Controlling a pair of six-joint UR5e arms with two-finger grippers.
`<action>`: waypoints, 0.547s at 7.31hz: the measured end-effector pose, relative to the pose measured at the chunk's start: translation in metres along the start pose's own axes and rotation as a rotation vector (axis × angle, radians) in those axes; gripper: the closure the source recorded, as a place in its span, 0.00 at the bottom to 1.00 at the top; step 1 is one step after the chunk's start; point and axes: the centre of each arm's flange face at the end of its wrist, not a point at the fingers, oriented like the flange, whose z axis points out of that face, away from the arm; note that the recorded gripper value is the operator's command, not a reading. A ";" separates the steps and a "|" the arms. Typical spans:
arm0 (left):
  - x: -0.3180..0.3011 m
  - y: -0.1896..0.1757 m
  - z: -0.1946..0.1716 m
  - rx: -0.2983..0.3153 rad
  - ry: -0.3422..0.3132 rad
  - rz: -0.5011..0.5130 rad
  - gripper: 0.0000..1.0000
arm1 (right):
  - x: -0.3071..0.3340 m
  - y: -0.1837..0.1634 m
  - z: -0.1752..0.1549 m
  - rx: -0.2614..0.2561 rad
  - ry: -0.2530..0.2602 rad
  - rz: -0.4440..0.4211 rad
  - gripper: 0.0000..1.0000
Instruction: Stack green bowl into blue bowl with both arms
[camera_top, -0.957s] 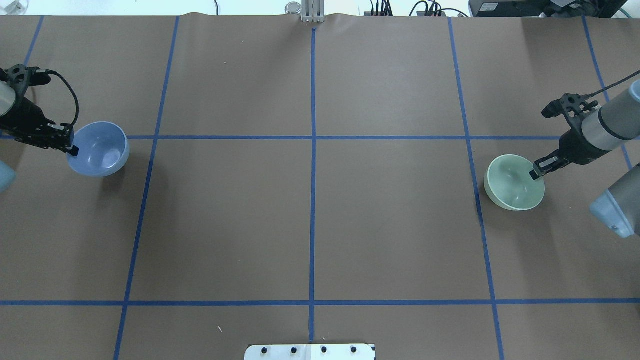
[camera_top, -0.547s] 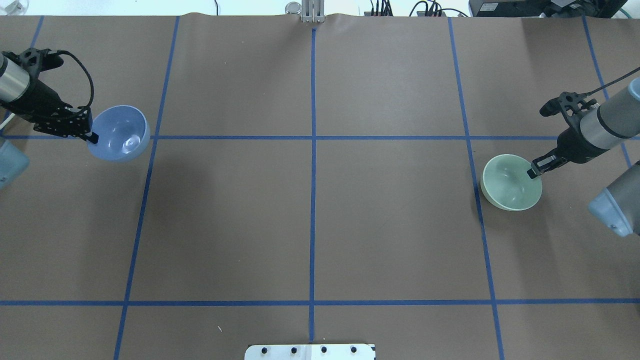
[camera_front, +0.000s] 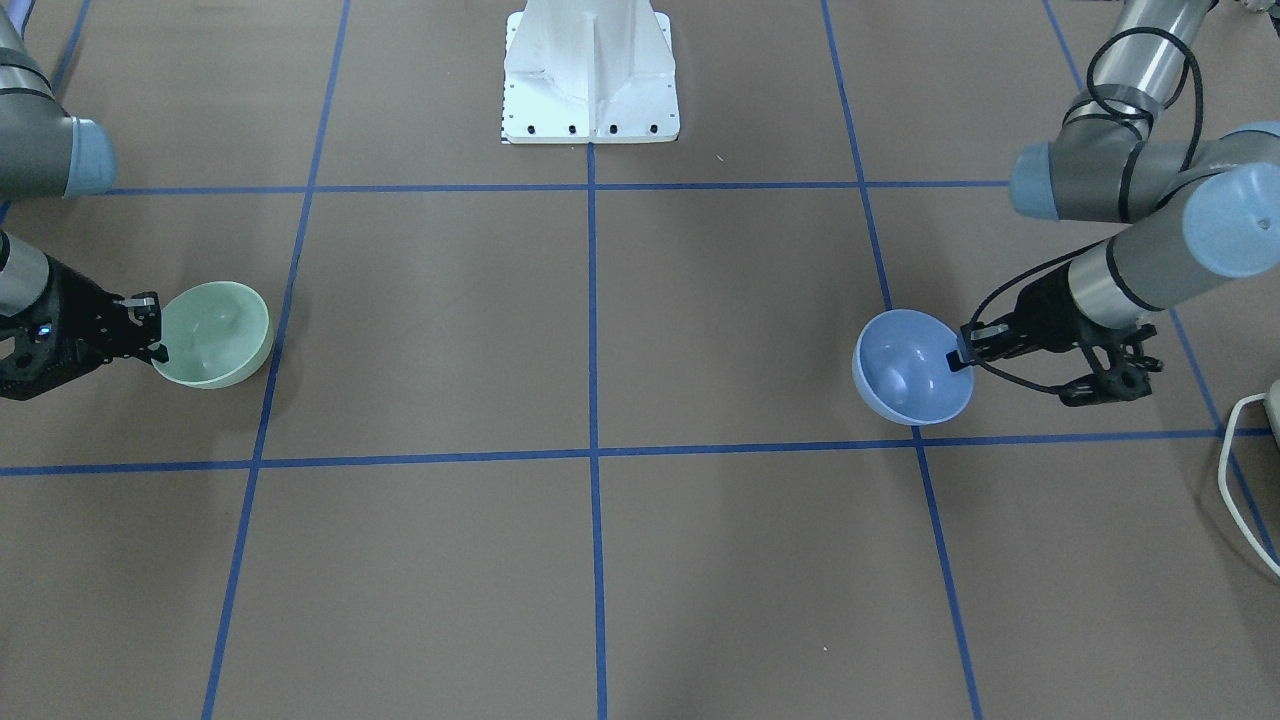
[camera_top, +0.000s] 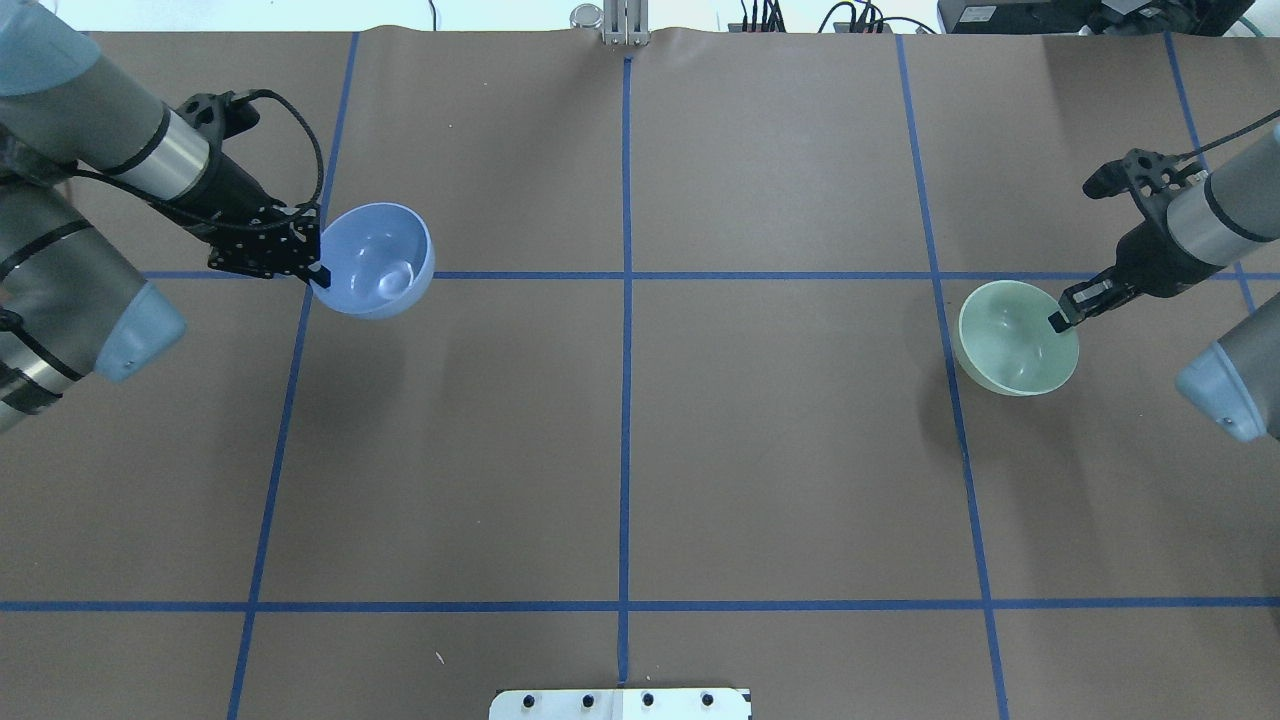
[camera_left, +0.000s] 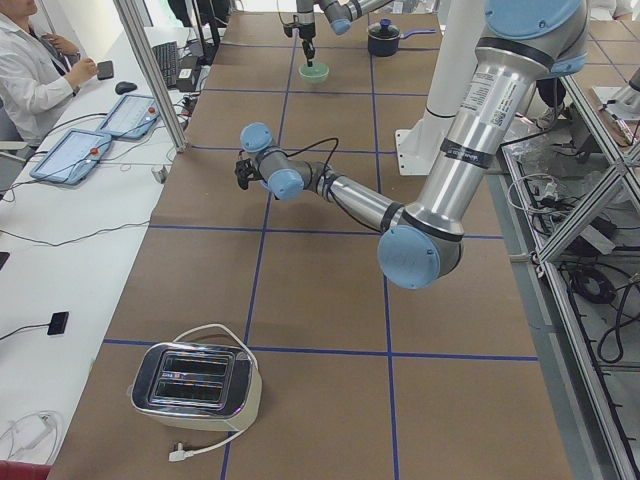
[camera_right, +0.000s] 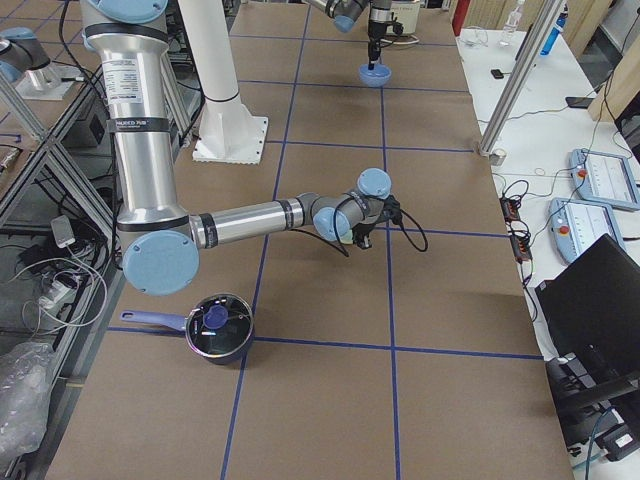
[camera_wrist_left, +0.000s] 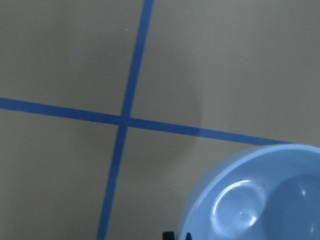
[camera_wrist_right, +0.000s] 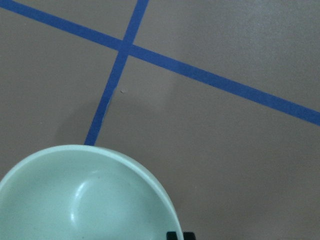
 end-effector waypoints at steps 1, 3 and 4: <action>0.029 0.014 0.016 -0.003 0.001 -0.021 1.00 | -0.017 -0.018 -0.021 -0.002 0.002 0.025 1.00; 0.093 0.036 0.042 0.013 -0.034 -0.045 1.00 | -0.062 -0.046 -0.058 -0.011 0.009 0.055 1.00; 0.127 0.049 0.053 0.022 -0.055 -0.057 1.00 | -0.085 -0.059 -0.073 -0.012 0.011 0.062 1.00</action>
